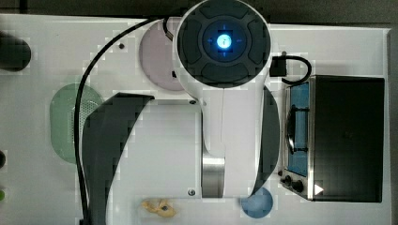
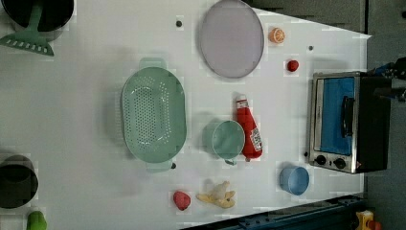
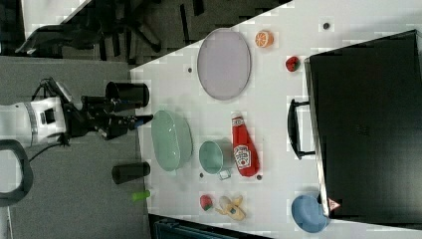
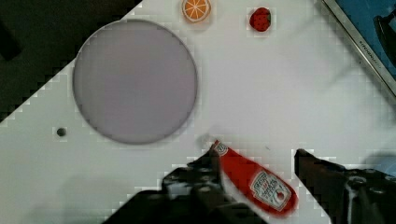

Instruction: Flap open oven.

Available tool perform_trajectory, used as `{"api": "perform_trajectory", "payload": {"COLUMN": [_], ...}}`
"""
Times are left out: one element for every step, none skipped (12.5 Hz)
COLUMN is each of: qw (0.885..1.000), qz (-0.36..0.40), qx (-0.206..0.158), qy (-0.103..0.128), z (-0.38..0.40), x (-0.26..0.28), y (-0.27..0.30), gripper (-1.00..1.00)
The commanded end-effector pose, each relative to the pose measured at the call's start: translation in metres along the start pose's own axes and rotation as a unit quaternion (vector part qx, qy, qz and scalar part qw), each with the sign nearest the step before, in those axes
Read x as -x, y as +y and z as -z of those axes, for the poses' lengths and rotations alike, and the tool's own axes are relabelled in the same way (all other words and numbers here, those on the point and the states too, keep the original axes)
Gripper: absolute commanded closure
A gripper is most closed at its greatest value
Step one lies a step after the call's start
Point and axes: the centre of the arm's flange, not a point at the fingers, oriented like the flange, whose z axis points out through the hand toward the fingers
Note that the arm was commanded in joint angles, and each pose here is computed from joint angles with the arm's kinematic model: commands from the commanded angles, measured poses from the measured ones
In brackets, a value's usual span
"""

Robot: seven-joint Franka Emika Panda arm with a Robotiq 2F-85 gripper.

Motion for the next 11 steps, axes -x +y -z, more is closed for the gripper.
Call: {"api": "perform_trajectory", "payload": {"qw": [0.991,0.991,0.991,0.991,0.991,0.991,0.991,0.991,0.991,0.991,0.991], "qz": [-0.132,-0.132,-0.132,-0.132,-0.132,-0.132,-0.132,-0.132,-0.132,-0.132,-0.133], "qx": [0.005,0.005,0.005,0.005,0.005,0.005,0.005,0.005,0.006,0.006,0.007], "qy": [-0.027,-0.027,-0.027,-0.027,-0.027,-0.027,-0.027,-0.027,-0.027,-0.028,-0.028], "z": [0.065,0.065,0.065,0.065,0.065,0.0651,0.065,0.065,0.0648,0.0646,0.064], "x": [0.075,0.075,0.075,0.075,0.075,0.075,0.075,0.075,0.0749,0.0748,0.0741], "y": [0.1224,0.1224,0.1224,0.1224,0.1224,0.1224,0.1224,0.1223,0.1224,0.1225,0.1231], "gripper": [-0.59,-0.8,-0.99,-1.0,-1.0,-1.0,-0.89,-0.65,-0.4,-0.15,0.09]}}
